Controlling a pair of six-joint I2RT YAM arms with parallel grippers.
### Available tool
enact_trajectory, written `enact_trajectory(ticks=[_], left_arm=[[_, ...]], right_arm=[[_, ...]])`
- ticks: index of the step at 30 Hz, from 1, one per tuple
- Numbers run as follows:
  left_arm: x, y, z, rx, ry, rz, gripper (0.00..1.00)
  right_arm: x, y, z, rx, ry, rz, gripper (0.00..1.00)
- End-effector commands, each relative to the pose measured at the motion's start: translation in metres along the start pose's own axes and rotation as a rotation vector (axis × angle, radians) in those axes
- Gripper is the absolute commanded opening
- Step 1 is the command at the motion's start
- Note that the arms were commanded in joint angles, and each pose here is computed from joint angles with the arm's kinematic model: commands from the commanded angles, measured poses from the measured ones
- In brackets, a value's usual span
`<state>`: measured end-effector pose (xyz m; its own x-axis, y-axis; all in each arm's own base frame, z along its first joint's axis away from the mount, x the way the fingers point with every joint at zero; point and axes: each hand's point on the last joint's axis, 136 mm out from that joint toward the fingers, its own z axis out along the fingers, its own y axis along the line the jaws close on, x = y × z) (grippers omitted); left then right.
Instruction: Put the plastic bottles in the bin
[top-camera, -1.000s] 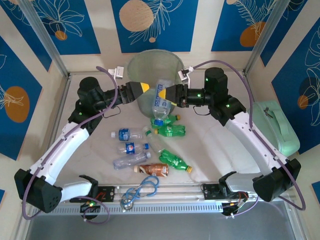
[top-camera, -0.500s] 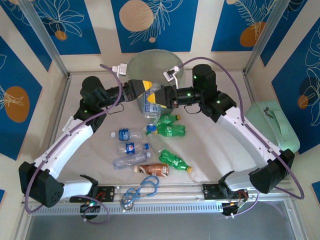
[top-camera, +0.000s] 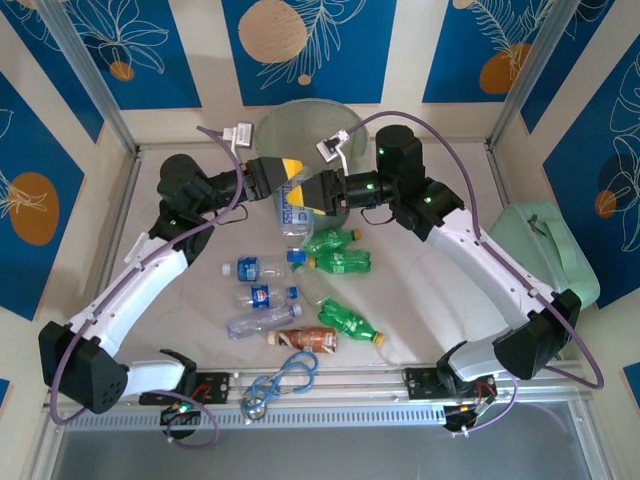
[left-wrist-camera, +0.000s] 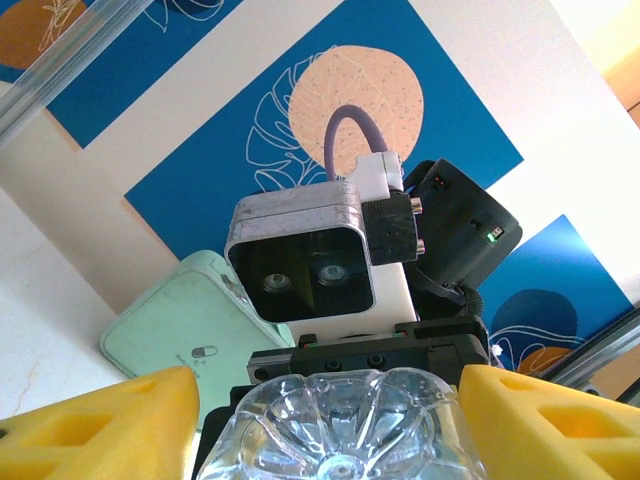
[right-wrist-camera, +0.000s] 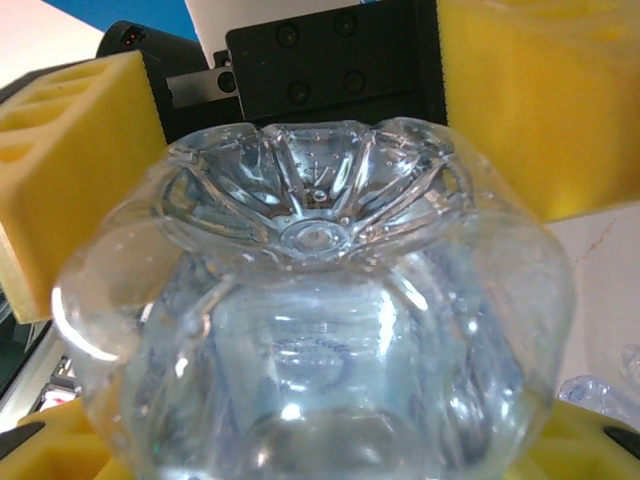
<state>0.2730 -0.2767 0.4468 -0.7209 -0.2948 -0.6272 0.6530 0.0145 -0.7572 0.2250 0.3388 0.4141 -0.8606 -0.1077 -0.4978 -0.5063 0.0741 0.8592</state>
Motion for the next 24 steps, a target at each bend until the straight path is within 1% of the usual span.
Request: enact_trajectory(ticks=[1,4,6,8,10,12,15,17,20,24], left_arm=[[-0.008,-0.001,0.000,-0.002,-0.049,0.020,0.64],[-0.015,0.001,-0.003,-0.029,-0.090,0.017,0.57],[-0.021,0.003,-0.004,-0.047,-0.120,0.016,0.56],[-0.027,0.006,-0.007,-0.069,-0.153,0.009,0.55],[-0.035,0.012,-0.010,-0.107,-0.196,-0.011,0.54],[-0.044,0.022,-0.017,-0.166,-0.255,-0.040,0.54],[-0.061,0.029,-0.032,-0.241,-0.366,-0.058,0.54],[-0.071,0.029,-0.041,-0.265,-0.429,-0.065,0.54],[-0.081,0.022,-0.048,-0.242,-0.497,-0.069,0.53],[-0.089,0.020,-0.059,-0.228,-0.571,-0.077,0.53]], right_arm=[[-0.003,0.021,-0.004,-0.027,-0.022,-0.049,0.54],[-0.006,0.023,-0.006,-0.019,-0.040,-0.051,0.58],[-0.008,0.025,-0.007,-0.021,-0.048,-0.055,0.64],[-0.010,0.025,-0.006,-0.015,-0.057,-0.053,0.77],[-0.012,0.024,-0.006,-0.002,-0.068,-0.049,0.92],[-0.012,0.020,-0.007,0.024,-0.081,-0.047,0.99],[-0.008,0.015,-0.004,0.053,-0.082,-0.048,0.99],[-0.003,0.014,0.000,0.059,-0.077,-0.044,0.99],[0.005,0.009,0.004,0.069,-0.073,-0.033,1.00],[0.012,0.007,0.005,0.065,-0.081,-0.025,0.96]])
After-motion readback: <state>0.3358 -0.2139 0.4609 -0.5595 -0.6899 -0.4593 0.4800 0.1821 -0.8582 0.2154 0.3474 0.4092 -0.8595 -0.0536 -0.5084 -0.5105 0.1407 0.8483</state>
